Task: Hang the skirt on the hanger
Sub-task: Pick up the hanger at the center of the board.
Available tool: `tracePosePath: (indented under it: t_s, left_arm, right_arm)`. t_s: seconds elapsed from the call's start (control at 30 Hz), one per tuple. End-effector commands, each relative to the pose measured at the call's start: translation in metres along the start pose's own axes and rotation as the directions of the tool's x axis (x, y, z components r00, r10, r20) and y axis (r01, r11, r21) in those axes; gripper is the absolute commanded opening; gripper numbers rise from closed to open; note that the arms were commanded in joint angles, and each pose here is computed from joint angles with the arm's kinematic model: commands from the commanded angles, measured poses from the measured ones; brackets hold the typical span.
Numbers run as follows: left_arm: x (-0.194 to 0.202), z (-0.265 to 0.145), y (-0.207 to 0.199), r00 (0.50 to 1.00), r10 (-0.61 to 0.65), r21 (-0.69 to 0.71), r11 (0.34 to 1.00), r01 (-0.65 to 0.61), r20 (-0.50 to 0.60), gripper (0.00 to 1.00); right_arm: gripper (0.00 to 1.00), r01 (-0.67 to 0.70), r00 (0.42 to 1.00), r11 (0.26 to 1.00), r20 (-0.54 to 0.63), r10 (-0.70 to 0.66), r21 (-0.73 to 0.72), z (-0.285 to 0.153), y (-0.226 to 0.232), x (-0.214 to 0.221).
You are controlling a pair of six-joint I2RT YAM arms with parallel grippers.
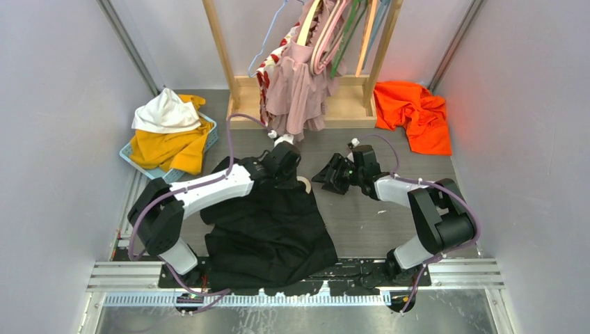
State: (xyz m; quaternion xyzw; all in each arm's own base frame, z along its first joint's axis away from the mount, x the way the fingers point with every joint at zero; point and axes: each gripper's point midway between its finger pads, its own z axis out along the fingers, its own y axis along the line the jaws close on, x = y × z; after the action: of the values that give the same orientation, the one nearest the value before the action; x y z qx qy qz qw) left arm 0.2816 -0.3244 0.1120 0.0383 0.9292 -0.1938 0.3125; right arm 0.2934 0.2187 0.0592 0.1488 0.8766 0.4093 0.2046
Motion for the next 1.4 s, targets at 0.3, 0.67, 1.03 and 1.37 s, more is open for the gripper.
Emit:
tracePosePath:
  t_s: [0.3,0.67,1.03,1.37]
  left_arm:
    - [0.074,0.024,0.108,0.997,-0.017,-0.333,0.943,-0.008,-0.072,0.00]
    - [0.124,0.042,0.137,0.987,-0.036,-0.340,0.940,-0.019,-0.155,0.00]
    - [0.135,0.040,0.138,0.981,-0.028,-0.313,0.949,-0.034,-0.191,0.00]
    - [0.133,0.040,0.131,0.979,-0.009,-0.281,0.958,-0.049,-0.204,0.00]
  right_arm:
    - [0.61,0.081,0.993,0.996,-0.087,-0.078,0.035,0.006,-0.002,0.033]
    - [0.60,0.035,0.999,0.998,-0.013,-0.034,0.061,0.037,-0.026,0.032]
    - [0.60,0.006,0.996,0.996,0.086,-0.014,0.091,0.051,-0.040,0.006]
    - [0.53,0.005,0.982,0.998,0.190,-0.018,0.068,0.047,-0.046,-0.017]
